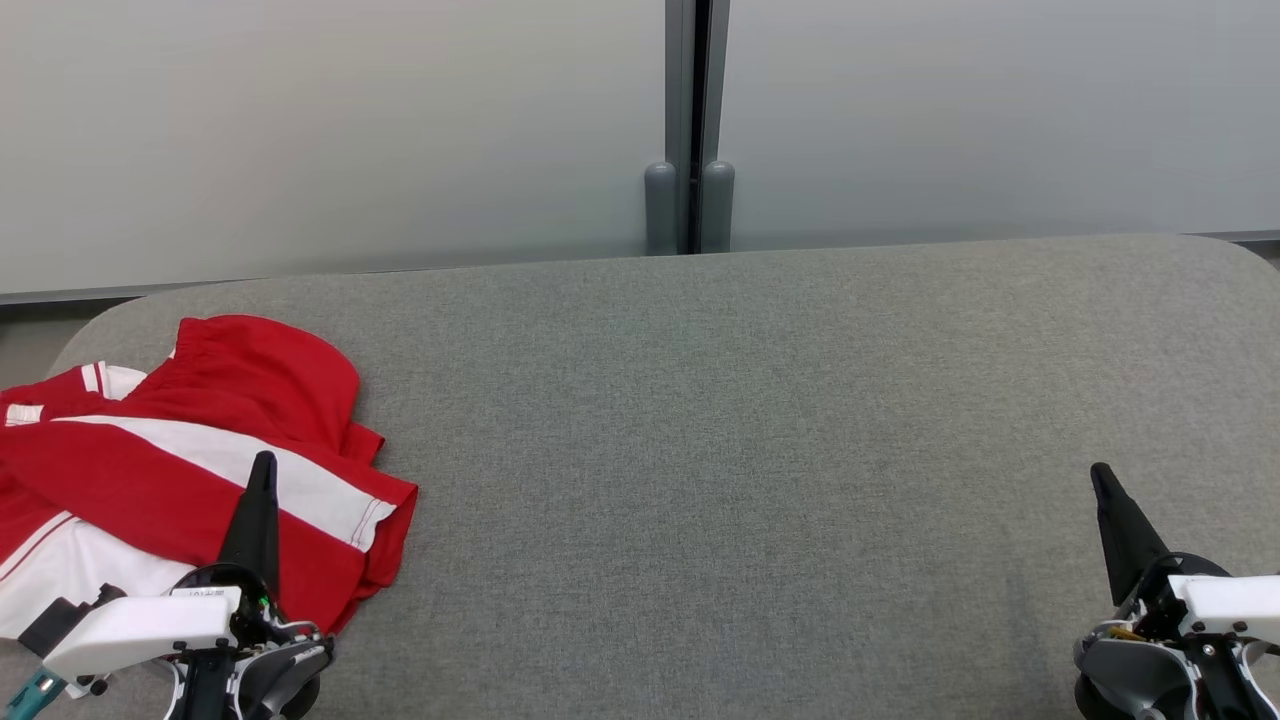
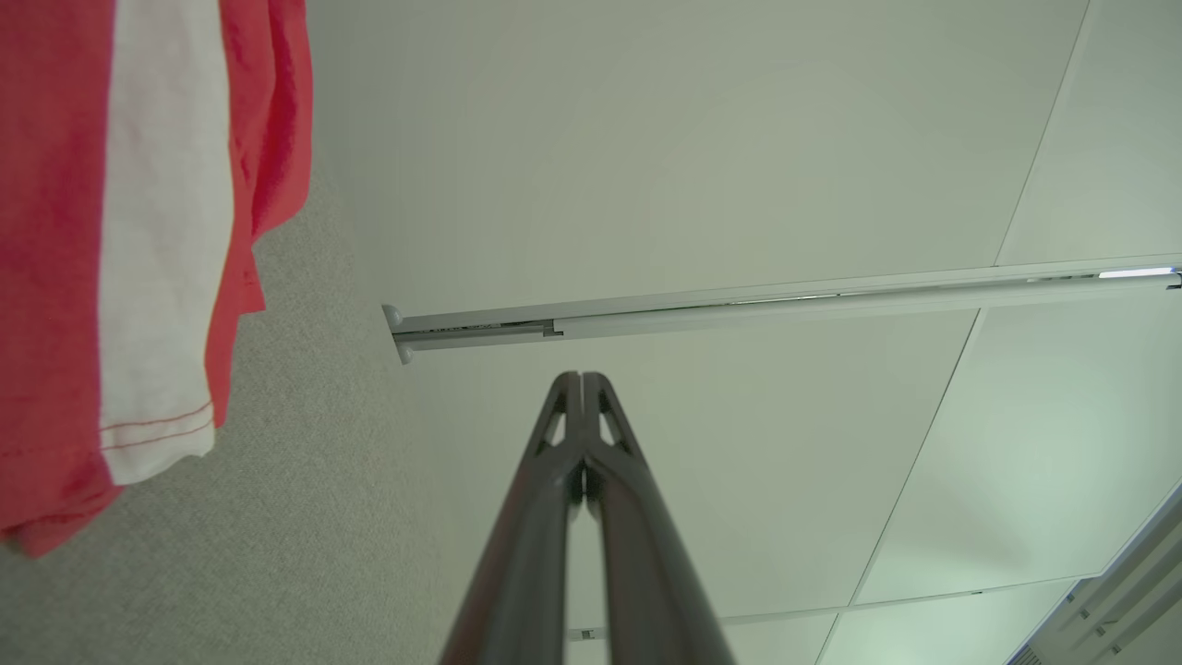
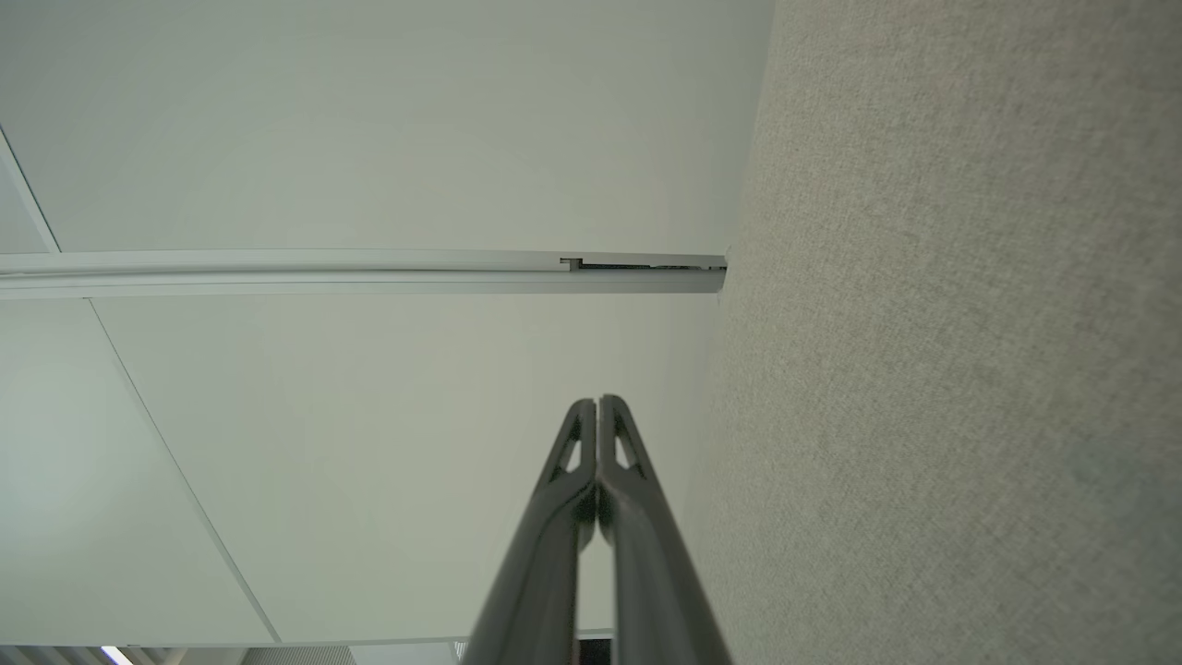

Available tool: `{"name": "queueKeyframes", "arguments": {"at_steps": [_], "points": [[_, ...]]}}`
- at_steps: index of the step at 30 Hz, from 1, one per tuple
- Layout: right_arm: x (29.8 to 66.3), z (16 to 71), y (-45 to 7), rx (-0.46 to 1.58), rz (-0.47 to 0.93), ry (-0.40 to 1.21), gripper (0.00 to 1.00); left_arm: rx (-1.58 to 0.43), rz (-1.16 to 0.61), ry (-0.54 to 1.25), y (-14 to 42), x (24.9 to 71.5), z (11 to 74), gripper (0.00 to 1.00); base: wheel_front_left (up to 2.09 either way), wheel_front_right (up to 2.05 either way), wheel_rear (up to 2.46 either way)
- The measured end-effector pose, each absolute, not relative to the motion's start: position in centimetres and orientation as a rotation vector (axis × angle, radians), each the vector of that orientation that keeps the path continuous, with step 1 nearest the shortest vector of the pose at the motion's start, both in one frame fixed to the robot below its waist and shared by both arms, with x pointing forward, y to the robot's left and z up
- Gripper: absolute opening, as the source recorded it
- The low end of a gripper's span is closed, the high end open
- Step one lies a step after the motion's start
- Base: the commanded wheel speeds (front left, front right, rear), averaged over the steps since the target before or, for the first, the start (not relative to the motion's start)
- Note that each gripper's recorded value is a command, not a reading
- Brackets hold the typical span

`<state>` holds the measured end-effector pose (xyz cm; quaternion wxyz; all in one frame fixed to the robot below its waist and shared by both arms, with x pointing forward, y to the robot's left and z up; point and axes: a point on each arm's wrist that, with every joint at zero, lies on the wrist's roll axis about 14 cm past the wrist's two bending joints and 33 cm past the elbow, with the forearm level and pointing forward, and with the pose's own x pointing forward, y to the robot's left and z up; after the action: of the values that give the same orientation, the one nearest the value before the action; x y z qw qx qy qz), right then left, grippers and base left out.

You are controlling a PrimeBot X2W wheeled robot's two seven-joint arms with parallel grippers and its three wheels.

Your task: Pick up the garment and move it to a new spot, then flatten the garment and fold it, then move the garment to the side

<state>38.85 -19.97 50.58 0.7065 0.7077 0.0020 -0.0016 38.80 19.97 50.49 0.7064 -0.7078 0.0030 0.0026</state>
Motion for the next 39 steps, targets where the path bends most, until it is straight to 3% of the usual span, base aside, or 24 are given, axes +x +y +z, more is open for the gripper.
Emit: {"name": "queueKeyframes", "arguments": {"at_steps": [39], "points": [[38.85, 50.59, -19.97, 1.573, -0.003, 0.004, 0.00, -1.573, 0.006, 0.007, 19.97, 38.80, 50.49, 0.00, 0.00, 0.00, 0.00]]}}
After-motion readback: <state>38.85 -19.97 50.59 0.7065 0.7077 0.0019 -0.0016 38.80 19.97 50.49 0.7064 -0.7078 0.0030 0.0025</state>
